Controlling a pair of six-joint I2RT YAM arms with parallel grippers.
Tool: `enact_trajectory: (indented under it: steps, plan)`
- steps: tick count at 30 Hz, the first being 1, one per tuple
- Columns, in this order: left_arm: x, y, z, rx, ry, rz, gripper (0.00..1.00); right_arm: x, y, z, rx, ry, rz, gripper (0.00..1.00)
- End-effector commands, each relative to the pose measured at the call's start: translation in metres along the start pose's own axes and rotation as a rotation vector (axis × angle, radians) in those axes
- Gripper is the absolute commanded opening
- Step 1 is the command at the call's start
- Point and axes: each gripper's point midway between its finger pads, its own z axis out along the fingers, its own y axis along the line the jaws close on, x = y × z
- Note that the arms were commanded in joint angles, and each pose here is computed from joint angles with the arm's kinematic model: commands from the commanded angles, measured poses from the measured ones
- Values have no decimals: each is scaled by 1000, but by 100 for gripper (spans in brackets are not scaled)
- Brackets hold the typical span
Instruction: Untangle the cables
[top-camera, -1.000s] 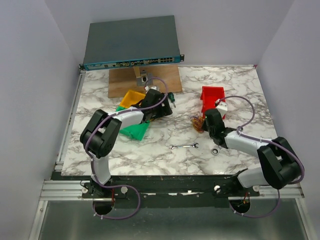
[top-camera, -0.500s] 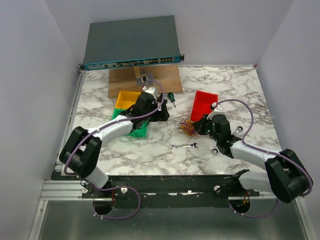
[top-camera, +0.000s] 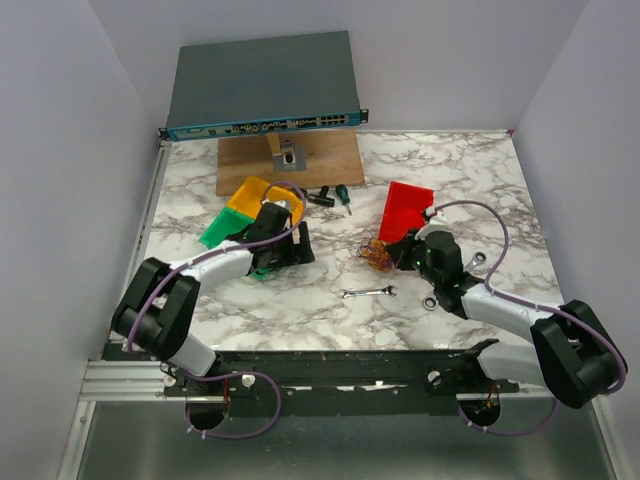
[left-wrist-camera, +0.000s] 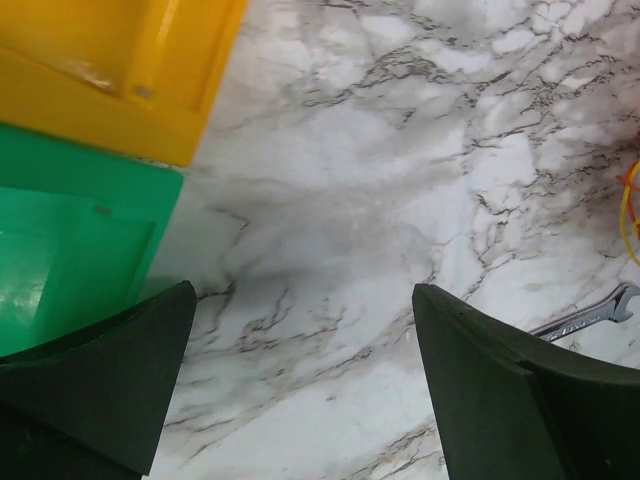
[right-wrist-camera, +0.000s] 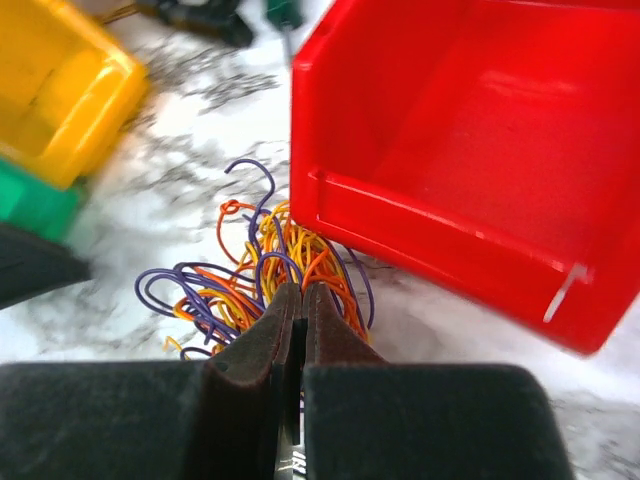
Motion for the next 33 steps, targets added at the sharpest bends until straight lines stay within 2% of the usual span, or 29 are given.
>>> enact_trajectory:
  steps: [1,4,6,7,8,10,13,16,20,28,33]
  plan:
    - [4,34,-18,-72,-40,-85,94,-22,-45,-6,278,-107,48,1]
    - [2,46,-24,-88,-60,-108,94,-21,-40,-6,251,-99,44,5]
    - [-2,44,-27,-67,-76,-84,94,-18,-34,-4,212,-81,35,13]
    - [-4,38,-29,-35,-80,-64,93,-17,-31,-2,199,-70,32,22]
    - [-4,27,-30,15,-81,-43,92,-14,-28,-1,182,-51,24,34]
    - [-6,5,-35,100,-87,19,91,-12,-23,2,157,-31,22,51]
    - [-6,-29,-44,171,-107,138,91,-13,-18,2,142,-19,32,62]
    - [-6,-65,-50,251,-112,215,91,-18,-15,0,160,10,59,68]
    - [-3,-105,-42,339,-68,242,91,-19,-21,-3,239,50,108,76]
    - [5,-162,7,387,59,198,88,-7,-47,0,363,106,228,77]
    - [4,-184,34,415,116,168,82,-11,-60,-1,347,85,329,80]
